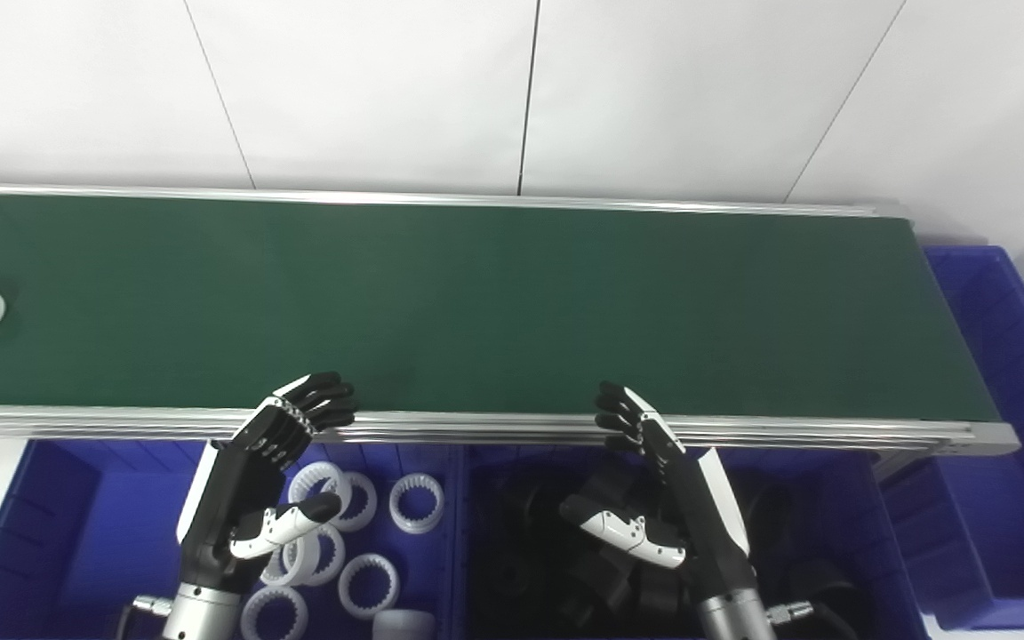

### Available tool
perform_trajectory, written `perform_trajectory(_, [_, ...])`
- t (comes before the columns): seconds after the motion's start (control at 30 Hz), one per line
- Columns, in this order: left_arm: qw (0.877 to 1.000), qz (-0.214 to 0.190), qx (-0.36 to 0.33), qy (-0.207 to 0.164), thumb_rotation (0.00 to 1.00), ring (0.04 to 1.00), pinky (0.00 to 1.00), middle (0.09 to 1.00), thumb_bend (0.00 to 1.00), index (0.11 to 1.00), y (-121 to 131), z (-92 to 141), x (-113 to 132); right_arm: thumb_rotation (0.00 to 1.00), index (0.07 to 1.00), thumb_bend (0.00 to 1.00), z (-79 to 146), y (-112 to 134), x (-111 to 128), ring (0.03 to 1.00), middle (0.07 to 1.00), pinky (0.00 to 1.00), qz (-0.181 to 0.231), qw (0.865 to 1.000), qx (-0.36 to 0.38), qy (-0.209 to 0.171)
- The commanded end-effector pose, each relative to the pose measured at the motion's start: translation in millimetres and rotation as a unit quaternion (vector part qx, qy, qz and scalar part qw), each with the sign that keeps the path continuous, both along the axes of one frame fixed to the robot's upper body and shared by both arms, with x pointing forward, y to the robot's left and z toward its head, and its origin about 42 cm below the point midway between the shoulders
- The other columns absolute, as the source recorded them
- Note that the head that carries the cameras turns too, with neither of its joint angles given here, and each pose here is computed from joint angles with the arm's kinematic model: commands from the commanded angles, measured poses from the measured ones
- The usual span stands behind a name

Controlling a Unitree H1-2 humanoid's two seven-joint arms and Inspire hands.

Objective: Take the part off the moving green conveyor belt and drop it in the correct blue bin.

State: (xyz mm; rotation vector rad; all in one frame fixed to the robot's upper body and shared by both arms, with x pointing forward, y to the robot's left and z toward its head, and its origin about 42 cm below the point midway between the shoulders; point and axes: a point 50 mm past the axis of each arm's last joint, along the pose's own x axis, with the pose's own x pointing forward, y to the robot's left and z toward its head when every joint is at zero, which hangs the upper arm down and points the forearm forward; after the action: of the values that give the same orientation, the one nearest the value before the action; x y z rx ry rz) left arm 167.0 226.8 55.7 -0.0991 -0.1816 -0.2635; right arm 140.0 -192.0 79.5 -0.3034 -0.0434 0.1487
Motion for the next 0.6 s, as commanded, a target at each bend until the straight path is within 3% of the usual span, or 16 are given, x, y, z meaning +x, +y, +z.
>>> perform_trajectory(0.0, [0.999, -0.002, 0.01, -0.034, 0.46, 0.736, 0.72, 0.776, 0.9, 0.785, 0.7, 11.8, 5.8, 0.48, 0.879, 0.74, 8.6, 2.3, 3.4, 0.799, 0.841, 0.73, -0.002, 1.0, 0.004, -0.015])
perform_trajectory(0.57, [1.0, -0.002, 0.009, -0.026, 0.45, 0.728, 0.71, 0.77, 0.89, 0.783, -0.4, 7.7, 6.0, 0.48, 0.88, 0.74, 2.6, 3.3, 1.6, 0.808, 0.847, 0.74, 0.0, 1.0, 0.004, -0.011])
